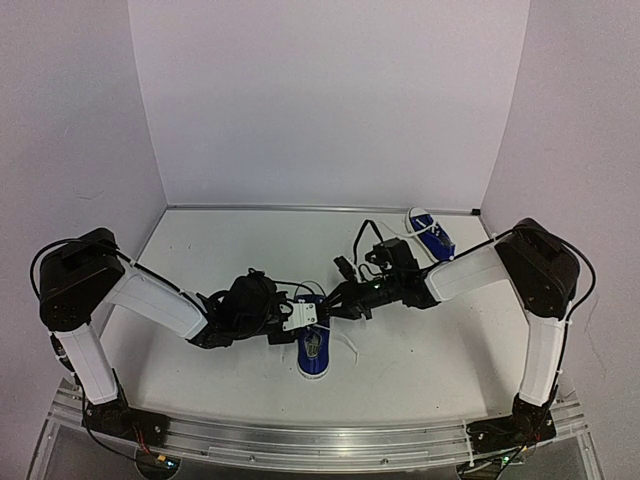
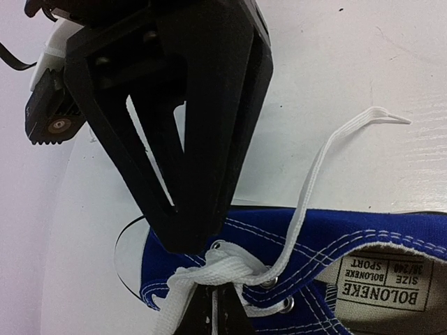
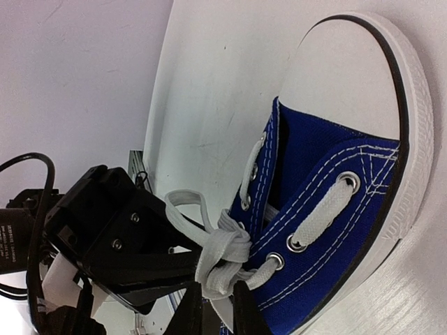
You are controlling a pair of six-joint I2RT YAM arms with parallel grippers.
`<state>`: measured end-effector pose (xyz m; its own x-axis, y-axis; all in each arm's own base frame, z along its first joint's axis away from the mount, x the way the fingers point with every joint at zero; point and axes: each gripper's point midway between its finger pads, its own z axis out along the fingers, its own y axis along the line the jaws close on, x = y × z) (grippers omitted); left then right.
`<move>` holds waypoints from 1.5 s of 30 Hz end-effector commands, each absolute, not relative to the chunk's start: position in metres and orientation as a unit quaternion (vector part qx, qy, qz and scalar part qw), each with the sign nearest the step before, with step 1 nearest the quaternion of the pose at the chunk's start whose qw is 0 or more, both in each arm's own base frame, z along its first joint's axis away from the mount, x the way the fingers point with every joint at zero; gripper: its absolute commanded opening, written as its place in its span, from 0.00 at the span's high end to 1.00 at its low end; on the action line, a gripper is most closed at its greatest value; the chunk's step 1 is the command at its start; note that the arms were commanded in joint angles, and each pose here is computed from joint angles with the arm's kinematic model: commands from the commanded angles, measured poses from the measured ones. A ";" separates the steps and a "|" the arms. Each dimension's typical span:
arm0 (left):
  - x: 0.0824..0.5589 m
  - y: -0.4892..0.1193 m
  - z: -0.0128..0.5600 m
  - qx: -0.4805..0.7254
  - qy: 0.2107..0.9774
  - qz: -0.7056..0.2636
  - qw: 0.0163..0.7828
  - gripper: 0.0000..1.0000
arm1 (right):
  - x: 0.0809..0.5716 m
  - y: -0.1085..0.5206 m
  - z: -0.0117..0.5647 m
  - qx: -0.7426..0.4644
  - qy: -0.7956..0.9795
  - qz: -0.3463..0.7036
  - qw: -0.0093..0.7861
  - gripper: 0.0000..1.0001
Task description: Tie the shoes
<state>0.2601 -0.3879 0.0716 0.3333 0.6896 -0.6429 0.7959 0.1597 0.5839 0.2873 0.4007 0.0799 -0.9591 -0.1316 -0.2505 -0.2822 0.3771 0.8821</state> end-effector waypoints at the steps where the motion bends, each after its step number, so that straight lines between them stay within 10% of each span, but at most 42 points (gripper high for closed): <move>1: 0.261 -0.391 0.084 0.643 0.567 -0.052 0.512 0.97 | 0.292 0.405 0.082 -0.130 0.821 0.551 0.069 0.79; 45: 0.264 -0.402 0.083 0.641 0.562 -0.060 0.520 1.00 | 0.284 0.411 0.087 -0.134 0.814 0.562 0.055 0.85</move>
